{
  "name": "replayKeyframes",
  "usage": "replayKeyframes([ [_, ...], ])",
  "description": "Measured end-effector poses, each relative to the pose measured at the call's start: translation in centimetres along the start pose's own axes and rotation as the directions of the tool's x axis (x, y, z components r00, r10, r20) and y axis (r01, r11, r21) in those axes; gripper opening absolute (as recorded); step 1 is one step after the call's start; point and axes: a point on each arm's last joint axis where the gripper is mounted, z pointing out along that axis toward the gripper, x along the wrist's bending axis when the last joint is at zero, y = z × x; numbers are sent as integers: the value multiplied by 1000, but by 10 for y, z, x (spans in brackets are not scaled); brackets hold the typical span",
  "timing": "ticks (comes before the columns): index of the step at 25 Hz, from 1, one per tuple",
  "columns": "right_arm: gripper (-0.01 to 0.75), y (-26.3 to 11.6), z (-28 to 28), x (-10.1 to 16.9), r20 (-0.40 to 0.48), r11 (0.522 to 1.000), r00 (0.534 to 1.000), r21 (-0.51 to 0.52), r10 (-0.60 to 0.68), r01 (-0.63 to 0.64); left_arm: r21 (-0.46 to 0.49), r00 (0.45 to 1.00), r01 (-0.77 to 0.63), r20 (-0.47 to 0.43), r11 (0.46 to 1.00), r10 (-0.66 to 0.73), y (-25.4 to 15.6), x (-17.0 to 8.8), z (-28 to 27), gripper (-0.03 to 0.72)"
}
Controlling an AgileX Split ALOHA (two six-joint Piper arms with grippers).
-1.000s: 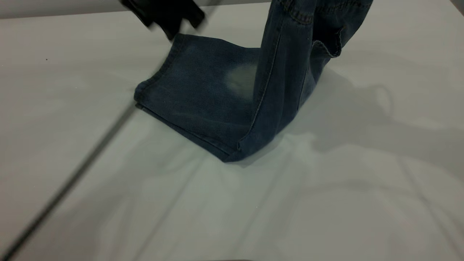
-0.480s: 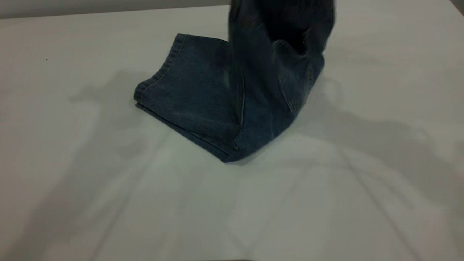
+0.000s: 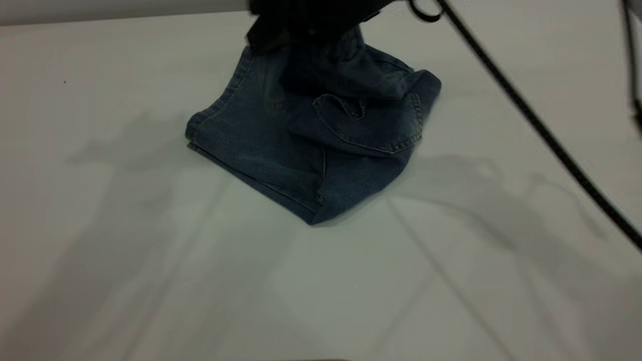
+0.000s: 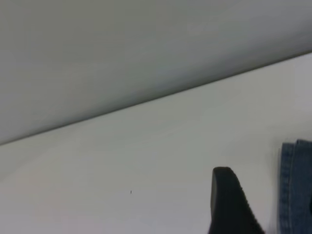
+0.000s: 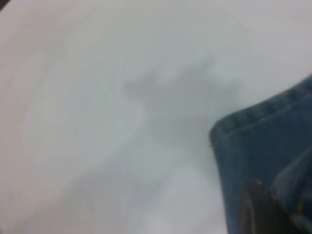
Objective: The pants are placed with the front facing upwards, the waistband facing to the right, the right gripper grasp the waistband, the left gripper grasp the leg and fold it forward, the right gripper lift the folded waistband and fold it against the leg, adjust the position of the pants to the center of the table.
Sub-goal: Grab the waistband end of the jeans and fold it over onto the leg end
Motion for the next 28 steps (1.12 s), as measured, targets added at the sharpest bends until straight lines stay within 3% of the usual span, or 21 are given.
replayKeyframes([
  [6,41,-1,10,27,-70,987,986,49,-152,156,9,1000,2,-1,1000,-2,-1,0,0,353],
  [10,43,-7,16,26,-74,984,985,76,-158,164,9,1000,3,0,1000,-3,-1,0,0,353],
  [14,74,-14,23,17,-20,987,992,96,-124,125,10,1000,4,1,1000,-4,-1,0,0,353],
  [16,134,-15,24,15,-4,989,994,97,-109,109,10,1000,4,1,1000,-4,-1,0,0,353],
  [23,470,7,25,15,39,999,999,31,-15,14,10,1000,6,1,1000,-6,-1,0,0,346],
  [28,530,6,24,25,-61,997,997,72,42,-38,14,1000,19,11,1000,-19,-1,-1,0,333],
])
